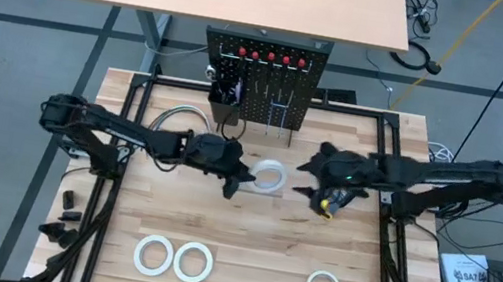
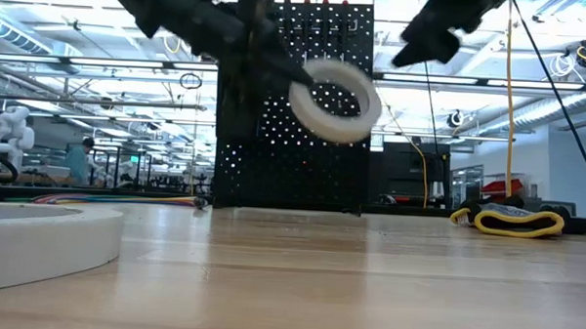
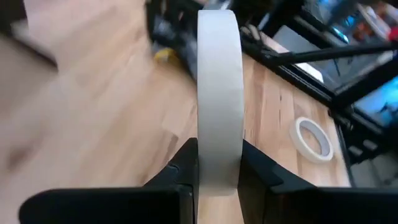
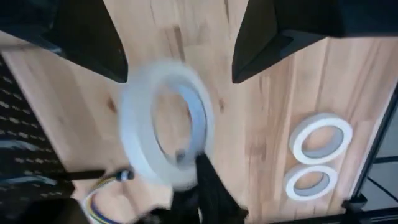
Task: Hang tools onto peg board
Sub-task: Hang the white tape on the peg board
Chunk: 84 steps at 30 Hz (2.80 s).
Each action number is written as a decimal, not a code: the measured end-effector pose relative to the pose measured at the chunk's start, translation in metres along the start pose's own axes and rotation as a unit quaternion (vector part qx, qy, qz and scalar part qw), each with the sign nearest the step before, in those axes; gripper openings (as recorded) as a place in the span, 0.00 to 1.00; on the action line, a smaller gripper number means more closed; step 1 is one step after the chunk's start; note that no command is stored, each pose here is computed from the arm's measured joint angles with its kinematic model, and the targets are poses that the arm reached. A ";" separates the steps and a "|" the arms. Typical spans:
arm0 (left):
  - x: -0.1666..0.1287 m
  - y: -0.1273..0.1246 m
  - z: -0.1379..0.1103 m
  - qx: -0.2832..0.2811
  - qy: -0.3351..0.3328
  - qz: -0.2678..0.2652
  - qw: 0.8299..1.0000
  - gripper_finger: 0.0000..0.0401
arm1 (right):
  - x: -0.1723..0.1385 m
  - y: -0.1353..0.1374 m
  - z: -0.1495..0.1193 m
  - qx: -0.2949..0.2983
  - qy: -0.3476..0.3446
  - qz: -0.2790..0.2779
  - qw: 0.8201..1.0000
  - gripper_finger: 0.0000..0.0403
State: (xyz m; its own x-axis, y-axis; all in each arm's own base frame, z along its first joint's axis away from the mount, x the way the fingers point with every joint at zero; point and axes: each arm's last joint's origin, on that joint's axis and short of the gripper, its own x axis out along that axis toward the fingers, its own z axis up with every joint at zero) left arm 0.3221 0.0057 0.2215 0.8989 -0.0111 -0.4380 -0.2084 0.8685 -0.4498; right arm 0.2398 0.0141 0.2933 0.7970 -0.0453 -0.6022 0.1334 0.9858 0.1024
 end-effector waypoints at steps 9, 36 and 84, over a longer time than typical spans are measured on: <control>-0.041 -0.016 0.028 0.210 -0.077 -0.028 0.974 0.16 | -0.046 -0.011 0.000 0.020 -0.136 0.004 0.991 0.62; -0.047 -0.013 0.039 0.231 -0.102 -0.062 0.966 0.16 | 0.002 -0.016 -0.002 0.018 -0.219 0.048 0.974 0.38; -0.044 0.003 0.019 0.169 -0.001 0.039 0.985 0.57 | 0.048 -0.130 -0.019 -0.002 -0.125 -0.034 0.992 0.17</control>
State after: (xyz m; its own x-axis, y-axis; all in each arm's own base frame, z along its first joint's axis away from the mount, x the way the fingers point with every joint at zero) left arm 0.2894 0.0180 0.2548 0.8857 0.0637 -0.4598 -0.1377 0.9820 -0.1292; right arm 0.2493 -0.1126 0.2360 0.9072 -0.1502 -0.3930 0.1901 0.9796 0.0645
